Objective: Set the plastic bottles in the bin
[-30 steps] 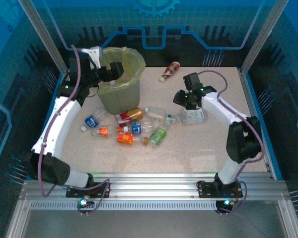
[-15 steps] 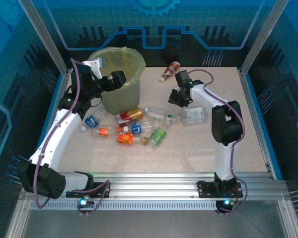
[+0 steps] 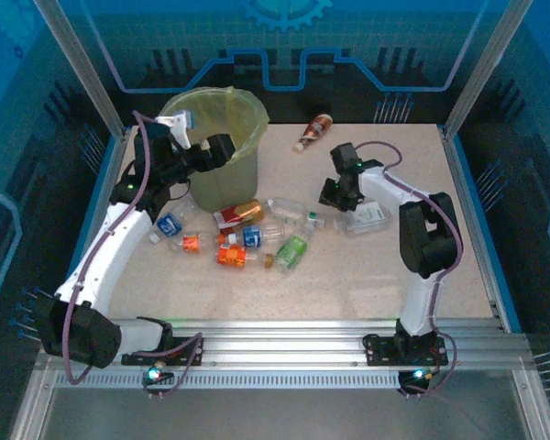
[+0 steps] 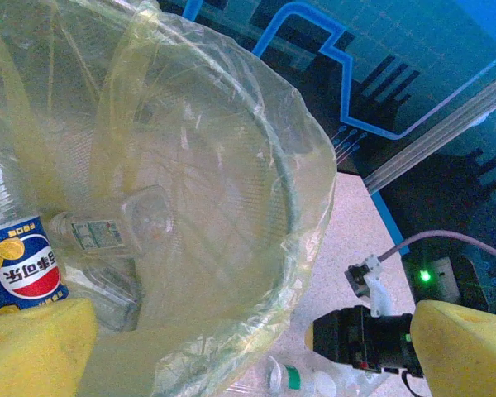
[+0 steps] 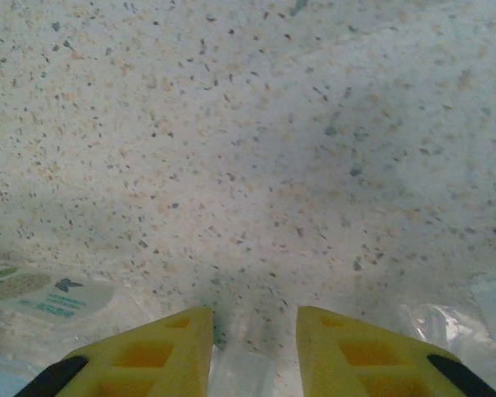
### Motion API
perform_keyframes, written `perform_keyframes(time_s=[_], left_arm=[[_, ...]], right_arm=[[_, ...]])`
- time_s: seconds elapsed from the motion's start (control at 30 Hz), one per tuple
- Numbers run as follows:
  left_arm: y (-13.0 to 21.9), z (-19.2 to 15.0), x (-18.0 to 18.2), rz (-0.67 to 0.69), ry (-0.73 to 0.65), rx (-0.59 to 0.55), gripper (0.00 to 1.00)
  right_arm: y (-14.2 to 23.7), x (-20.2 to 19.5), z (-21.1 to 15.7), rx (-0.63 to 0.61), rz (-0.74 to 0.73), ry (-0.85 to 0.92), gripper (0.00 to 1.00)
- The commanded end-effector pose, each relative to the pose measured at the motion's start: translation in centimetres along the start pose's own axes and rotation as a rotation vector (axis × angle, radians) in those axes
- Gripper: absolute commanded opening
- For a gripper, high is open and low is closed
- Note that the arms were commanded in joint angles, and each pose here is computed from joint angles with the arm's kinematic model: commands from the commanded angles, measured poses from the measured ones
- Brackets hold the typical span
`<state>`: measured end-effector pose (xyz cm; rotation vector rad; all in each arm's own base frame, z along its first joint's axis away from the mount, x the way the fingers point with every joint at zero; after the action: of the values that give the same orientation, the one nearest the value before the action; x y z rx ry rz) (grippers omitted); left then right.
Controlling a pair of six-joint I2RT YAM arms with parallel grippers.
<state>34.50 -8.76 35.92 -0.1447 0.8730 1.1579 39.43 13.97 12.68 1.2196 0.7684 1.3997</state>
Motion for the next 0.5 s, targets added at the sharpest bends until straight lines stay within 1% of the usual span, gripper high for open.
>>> perform_keyframes(time_s=[0.0, 0.13, 0.33, 0.47], left_arm=[[0.1, -0.4, -0.1, -0.014, 0.006, 0.008, 0.99], [0.1, -0.5, 0.0, -0.006, 0.006, 0.007, 0.99], [0.2, -0.5, -0.1, -0.008, 0.004, 0.003, 0.99], [0.4, -0.5, 0.0, -0.005, 0.004, -0.001, 0.99]], right_arm=[[0.9, -1.1, -0.9, 0.002, -0.021, -0.019, 0.33], [1.8, -1.7, -2.3, -0.004, -0.025, -0.025, 0.34], [3.4, -3.3, -4.9, -0.014, -0.076, -0.042, 0.36], [5.0, -3.7, -6.2, -0.017, -0.084, -0.027, 0.42]])
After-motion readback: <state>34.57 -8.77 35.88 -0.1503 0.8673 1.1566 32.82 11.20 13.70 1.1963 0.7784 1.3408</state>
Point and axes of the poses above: each hand's point on the last joint's axis, 136 mm out from that joint toward the fingers, its own y axis back along the fingers, its own x axis along the line the jaws close on, z = x × y, the point moved 7 cm from there along y, back along the fingers, and after that the axes turned 10 degrees about y, right-handed, at the moved point
